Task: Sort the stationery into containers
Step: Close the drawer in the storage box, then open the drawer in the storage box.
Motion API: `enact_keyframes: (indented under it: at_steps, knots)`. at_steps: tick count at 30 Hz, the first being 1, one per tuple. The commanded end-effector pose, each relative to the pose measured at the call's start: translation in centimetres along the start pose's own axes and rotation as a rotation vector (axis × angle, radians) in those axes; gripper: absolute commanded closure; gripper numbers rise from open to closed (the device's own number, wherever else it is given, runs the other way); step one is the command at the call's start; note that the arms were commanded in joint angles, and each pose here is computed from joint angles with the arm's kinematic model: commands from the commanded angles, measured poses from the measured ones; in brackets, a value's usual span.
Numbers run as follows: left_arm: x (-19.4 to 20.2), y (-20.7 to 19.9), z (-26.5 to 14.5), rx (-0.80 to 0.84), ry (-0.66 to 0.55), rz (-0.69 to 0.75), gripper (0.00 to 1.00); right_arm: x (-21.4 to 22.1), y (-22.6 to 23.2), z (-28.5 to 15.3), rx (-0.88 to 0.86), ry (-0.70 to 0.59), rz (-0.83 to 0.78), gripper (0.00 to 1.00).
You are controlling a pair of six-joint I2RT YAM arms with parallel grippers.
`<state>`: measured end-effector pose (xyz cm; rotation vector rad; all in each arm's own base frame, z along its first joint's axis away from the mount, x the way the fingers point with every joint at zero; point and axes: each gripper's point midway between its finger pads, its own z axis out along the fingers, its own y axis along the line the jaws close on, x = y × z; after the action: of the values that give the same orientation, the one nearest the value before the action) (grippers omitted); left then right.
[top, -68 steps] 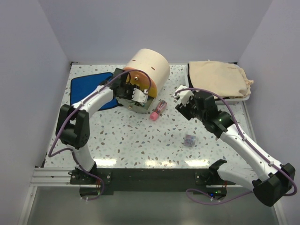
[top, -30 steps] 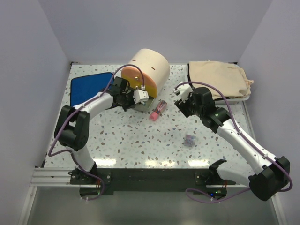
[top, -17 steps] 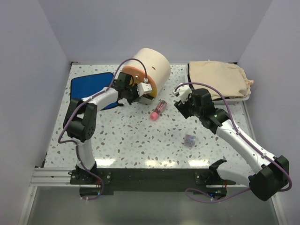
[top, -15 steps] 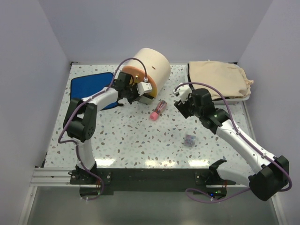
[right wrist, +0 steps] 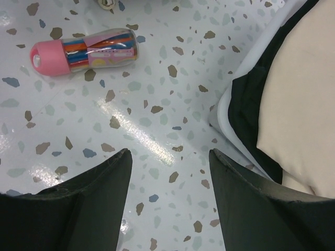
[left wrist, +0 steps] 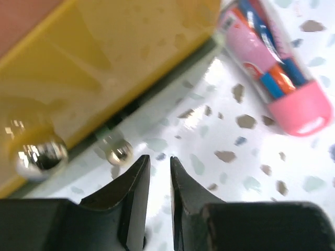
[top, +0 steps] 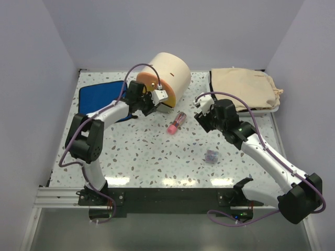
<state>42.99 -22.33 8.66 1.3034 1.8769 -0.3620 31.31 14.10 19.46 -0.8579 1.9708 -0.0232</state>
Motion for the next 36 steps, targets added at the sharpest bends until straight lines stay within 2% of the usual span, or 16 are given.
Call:
enact_keyframes:
  at_steps: [1,2,4,5,6,7,10,14,19,23,27,36]
  knots:
    - [-4.6,-2.1,-5.8,0.005,-0.135,0.001,0.7,-0.9,-0.3,0.0,0.011,-0.039,0.037,0.36]
    - [-4.1,-3.1,-6.5,0.015,-0.126,-0.039,0.68,-1.0,-0.3,-0.1,0.014,-0.04,0.052,0.36]
    - [-5.8,-3.1,-9.7,-0.051,-0.172,-0.056,0.61,-1.3,-0.4,0.1,0.012,-0.042,0.067,0.35]
    - [-5.6,-2.8,-10.5,-0.109,-0.175,-0.119,0.48,-1.5,-0.4,0.1,0.012,-0.048,0.083,0.35]
    - [-6.9,-2.3,-12.4,-0.169,-0.22,-0.134,0.43,-1.9,-0.5,0.1,0.015,-0.052,0.092,0.34]
    - [-7.1,-1.7,-13.1,-0.217,-0.235,-0.167,0.0,-2.0,-0.4,0.5,0.009,-0.049,0.098,0.33]
    - [-7.3,0.5,-14.9,-0.342,-0.253,-0.282,0.0,-3.6,-0.8,0.9,0.013,-0.076,0.126,0.31]
    - [-9.1,3.3,-15.4,-0.392,-0.231,-0.28,0.0,-5.3,-1.1,3.1,0.018,-0.084,0.187,0.3]
    - [-9.2,5.4,-13.0,-0.36,-0.156,-0.269,0.18,-8.1,-2.1,5.5,0.022,-0.091,0.251,0.3]
    - [-8.3,5.9,-10.3,-0.295,-0.112,-0.295,0.27,-9.0,-4.2,8.6,0.046,-0.017,0.322,0.3]
    - [-7.6,6.3,-8.7,-0.276,-0.092,-0.302,0.27,-10.7,-8.2,11.1,0.018,-0.033,0.505,0.32]
    - [-6.6,7.1,-6.6,-0.267,-0.059,-0.32,0.26,-12.9,-9.3,13.1,-0.001,-0.125,0.463,0.32]
